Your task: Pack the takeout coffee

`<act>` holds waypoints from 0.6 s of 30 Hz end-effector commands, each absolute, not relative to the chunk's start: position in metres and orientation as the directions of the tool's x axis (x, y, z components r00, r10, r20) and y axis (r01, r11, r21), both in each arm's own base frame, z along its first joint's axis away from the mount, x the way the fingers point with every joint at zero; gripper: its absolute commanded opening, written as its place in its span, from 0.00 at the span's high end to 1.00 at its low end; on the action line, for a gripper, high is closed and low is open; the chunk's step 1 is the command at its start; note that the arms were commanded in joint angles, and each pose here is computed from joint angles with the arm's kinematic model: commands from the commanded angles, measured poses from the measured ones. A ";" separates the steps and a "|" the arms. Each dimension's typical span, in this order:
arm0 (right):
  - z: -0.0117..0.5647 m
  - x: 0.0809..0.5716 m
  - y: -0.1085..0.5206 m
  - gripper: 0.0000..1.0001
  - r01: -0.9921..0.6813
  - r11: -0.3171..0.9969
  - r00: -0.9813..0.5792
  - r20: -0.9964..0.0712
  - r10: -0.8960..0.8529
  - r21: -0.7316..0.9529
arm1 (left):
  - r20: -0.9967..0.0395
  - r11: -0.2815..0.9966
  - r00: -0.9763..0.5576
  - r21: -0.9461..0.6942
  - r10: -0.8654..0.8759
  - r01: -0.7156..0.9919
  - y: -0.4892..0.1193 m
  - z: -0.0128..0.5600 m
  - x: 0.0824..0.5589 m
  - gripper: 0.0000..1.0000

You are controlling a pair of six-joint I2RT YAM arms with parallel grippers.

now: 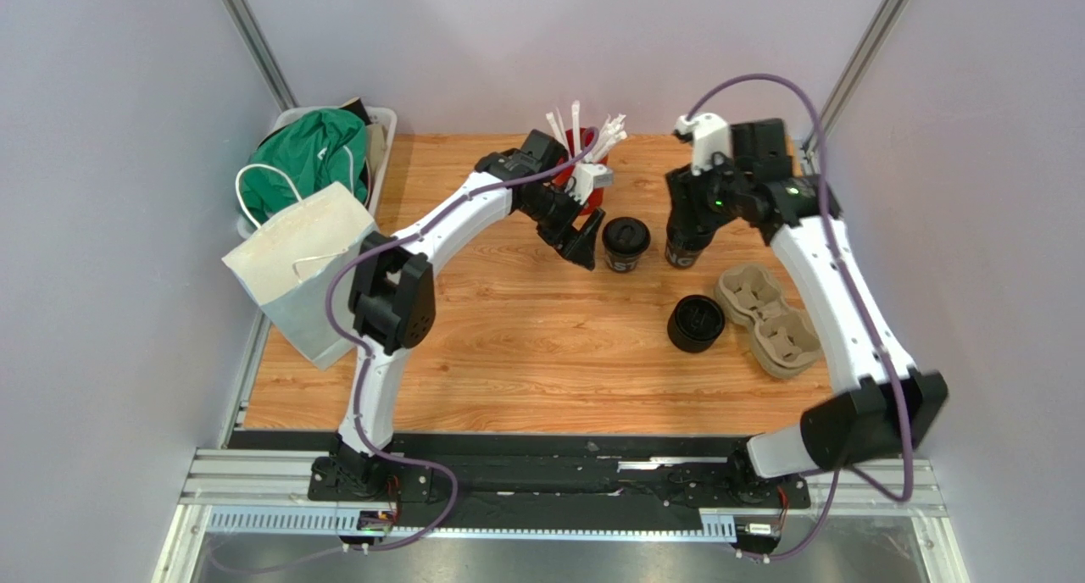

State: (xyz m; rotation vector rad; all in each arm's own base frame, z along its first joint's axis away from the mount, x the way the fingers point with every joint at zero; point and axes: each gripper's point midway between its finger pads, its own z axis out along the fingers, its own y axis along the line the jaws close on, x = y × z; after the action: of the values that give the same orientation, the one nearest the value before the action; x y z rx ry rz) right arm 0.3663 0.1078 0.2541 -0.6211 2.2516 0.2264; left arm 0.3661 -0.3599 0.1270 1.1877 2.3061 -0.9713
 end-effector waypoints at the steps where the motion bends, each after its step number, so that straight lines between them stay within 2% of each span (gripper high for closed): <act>1: 0.267 0.319 0.047 0.40 -0.442 0.890 -0.608 -0.690 -0.392 -0.116 | -0.658 0.374 -0.469 -0.292 0.589 0.880 -0.336 0.181 0.347 0.11; 3: 0.252 0.296 0.026 0.40 -0.430 0.898 -0.654 -0.652 -0.383 -0.096 | -0.636 0.392 -0.466 -0.267 0.615 0.880 -0.321 0.186 0.338 0.11; 6: 0.228 0.267 -0.001 0.38 -0.471 0.870 -0.687 -0.557 -0.467 -0.148 | -0.612 0.398 -0.453 -0.235 0.648 0.887 -0.302 0.191 0.325 0.10; 8: 0.213 0.245 -0.015 0.37 -0.561 0.805 -0.666 -0.473 -0.576 -0.191 | -0.600 0.399 -0.442 -0.213 0.667 0.892 -0.290 0.192 0.318 0.10; 13: 0.209 0.230 -0.037 0.29 -0.732 0.588 -0.476 -0.358 -0.803 -0.346 | -0.553 0.380 -0.447 -0.240 0.703 0.894 -0.266 0.188 0.297 0.11; 18: 0.228 0.247 -0.051 0.25 -0.770 0.452 -0.366 -0.270 -0.891 -0.451 | -0.541 0.393 -0.459 -0.241 0.705 0.887 -0.252 0.178 0.292 0.11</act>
State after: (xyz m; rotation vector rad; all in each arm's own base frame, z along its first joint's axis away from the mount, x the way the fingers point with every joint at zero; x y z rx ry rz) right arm 0.2305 -0.0354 0.1960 -1.1303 2.4209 -0.1454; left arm 0.2988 -0.2661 0.1647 1.3522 2.3544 -0.7482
